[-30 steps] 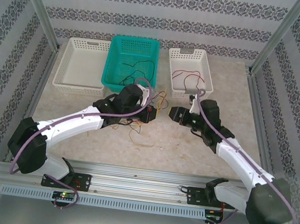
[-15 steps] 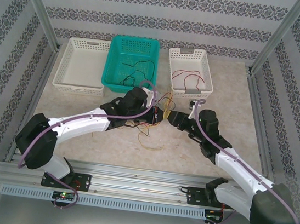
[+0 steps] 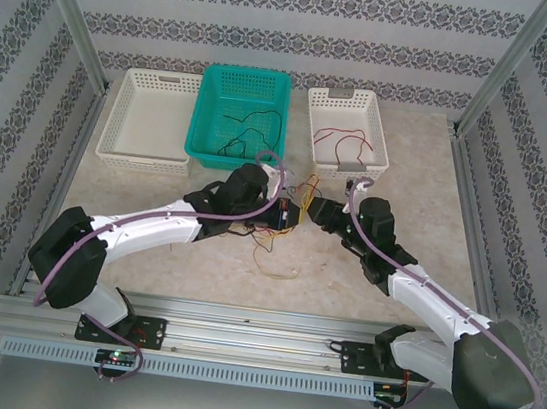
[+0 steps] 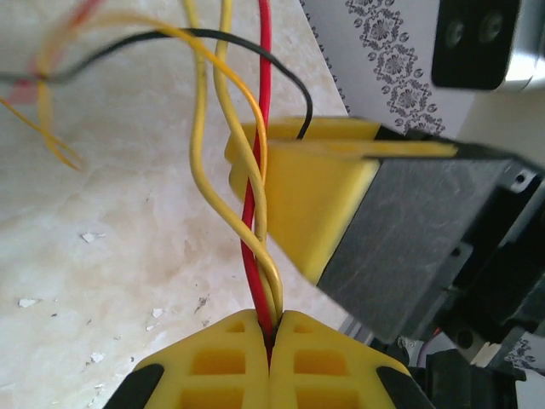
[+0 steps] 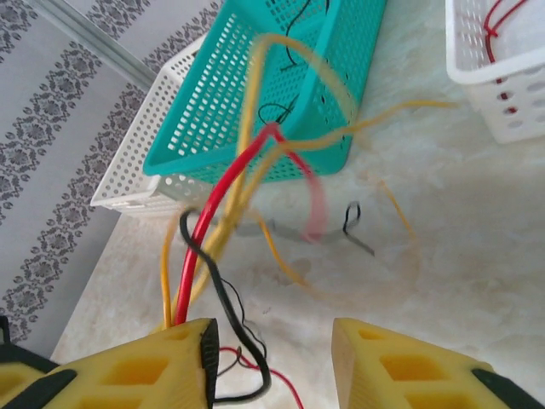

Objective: Untangle the cables

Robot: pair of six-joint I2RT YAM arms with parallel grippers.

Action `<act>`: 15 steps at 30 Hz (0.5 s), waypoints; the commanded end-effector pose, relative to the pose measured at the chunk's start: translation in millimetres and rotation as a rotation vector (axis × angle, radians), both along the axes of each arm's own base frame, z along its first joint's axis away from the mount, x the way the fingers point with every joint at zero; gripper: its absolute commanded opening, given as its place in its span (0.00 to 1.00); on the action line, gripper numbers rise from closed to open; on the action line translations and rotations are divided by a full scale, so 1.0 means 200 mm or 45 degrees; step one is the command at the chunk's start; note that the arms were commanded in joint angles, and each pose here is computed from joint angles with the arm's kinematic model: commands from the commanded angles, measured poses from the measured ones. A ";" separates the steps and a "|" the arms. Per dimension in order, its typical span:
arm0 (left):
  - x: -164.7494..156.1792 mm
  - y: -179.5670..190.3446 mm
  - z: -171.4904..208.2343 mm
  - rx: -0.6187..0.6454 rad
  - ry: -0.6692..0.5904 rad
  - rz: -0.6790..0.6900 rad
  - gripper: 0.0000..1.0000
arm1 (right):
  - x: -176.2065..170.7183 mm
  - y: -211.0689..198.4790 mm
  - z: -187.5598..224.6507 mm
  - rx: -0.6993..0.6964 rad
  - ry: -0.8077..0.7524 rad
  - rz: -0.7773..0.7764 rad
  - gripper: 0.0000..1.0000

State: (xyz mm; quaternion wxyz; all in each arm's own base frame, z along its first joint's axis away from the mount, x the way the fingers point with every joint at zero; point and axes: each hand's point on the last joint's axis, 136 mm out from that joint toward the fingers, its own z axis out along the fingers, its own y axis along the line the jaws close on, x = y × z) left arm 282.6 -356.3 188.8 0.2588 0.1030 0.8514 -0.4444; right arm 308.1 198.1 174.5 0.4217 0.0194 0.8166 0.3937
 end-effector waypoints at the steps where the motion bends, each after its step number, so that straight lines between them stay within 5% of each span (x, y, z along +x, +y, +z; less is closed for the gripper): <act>1: -0.07 -0.05 0.01 -0.040 -0.011 -0.072 0.00 | 0.03 0.03 0.15 0.062 -0.121 -0.009 0.39; 5: -0.08 -0.05 -0.01 -0.040 -0.006 -0.076 0.00 | 0.04 0.06 0.15 0.078 -0.100 0.012 0.37; 13: -0.09 -0.02 -0.01 -0.019 -0.026 -0.077 0.00 | 0.03 0.04 0.12 0.090 -0.081 -0.027 0.02; 15: -0.10 0.00 -0.02 -0.001 -0.033 -0.070 0.00 | 0.02 0.01 0.12 0.068 -0.086 -0.052 0.00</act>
